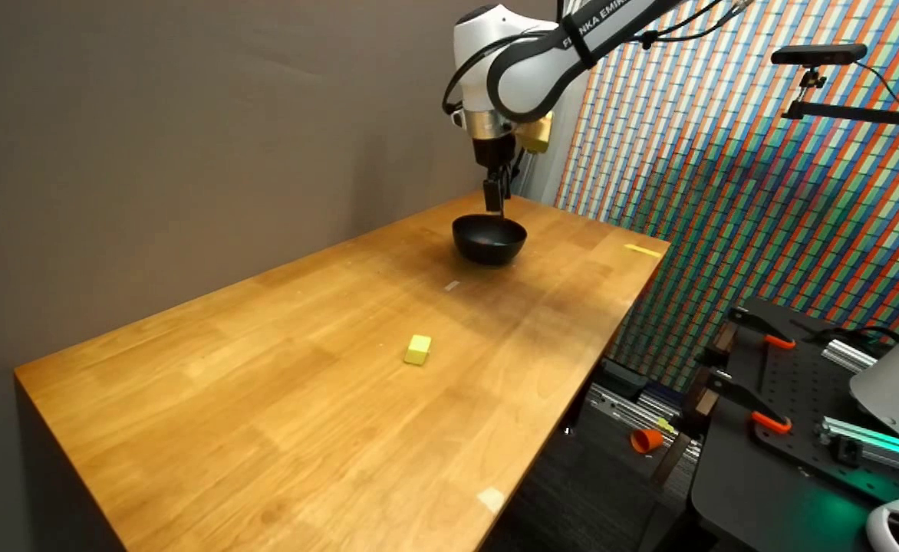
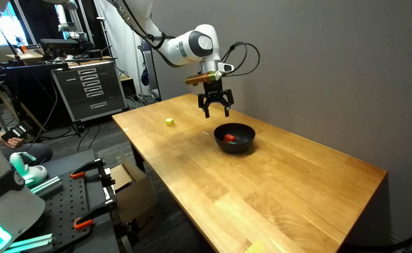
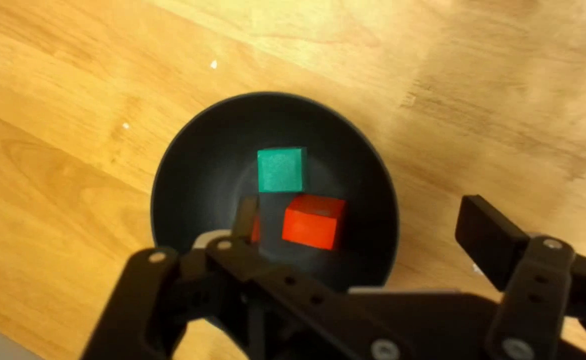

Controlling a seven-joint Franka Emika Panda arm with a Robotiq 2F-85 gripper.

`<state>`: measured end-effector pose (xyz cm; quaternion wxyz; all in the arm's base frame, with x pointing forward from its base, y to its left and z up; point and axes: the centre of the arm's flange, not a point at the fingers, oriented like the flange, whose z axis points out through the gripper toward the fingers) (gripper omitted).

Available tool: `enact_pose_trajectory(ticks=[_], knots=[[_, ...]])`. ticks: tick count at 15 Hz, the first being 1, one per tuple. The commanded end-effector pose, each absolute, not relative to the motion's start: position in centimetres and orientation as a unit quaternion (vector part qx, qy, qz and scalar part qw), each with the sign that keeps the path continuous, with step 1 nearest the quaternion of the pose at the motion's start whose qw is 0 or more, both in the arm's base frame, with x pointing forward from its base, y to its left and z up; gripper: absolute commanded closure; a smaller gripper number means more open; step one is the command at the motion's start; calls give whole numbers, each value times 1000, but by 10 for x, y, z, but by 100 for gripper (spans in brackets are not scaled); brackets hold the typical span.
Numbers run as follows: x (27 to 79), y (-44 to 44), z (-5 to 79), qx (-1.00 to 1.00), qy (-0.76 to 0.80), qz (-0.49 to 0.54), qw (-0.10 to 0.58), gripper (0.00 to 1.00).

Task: Put the green and orange blocks in the bowl

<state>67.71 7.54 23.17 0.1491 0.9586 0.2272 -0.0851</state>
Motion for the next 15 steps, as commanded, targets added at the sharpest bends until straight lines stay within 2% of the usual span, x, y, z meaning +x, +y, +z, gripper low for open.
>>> enact_pose_trajectory(ticks=[1, 10, 11, 15], knots=[[644, 55, 299, 965, 214, -112, 104, 0], [542, -6, 398, 986, 131, -90, 46, 0], [590, 8, 378, 982, 139, -102, 71, 0], [558, -3, 392, 985, 126, -101, 58, 0]])
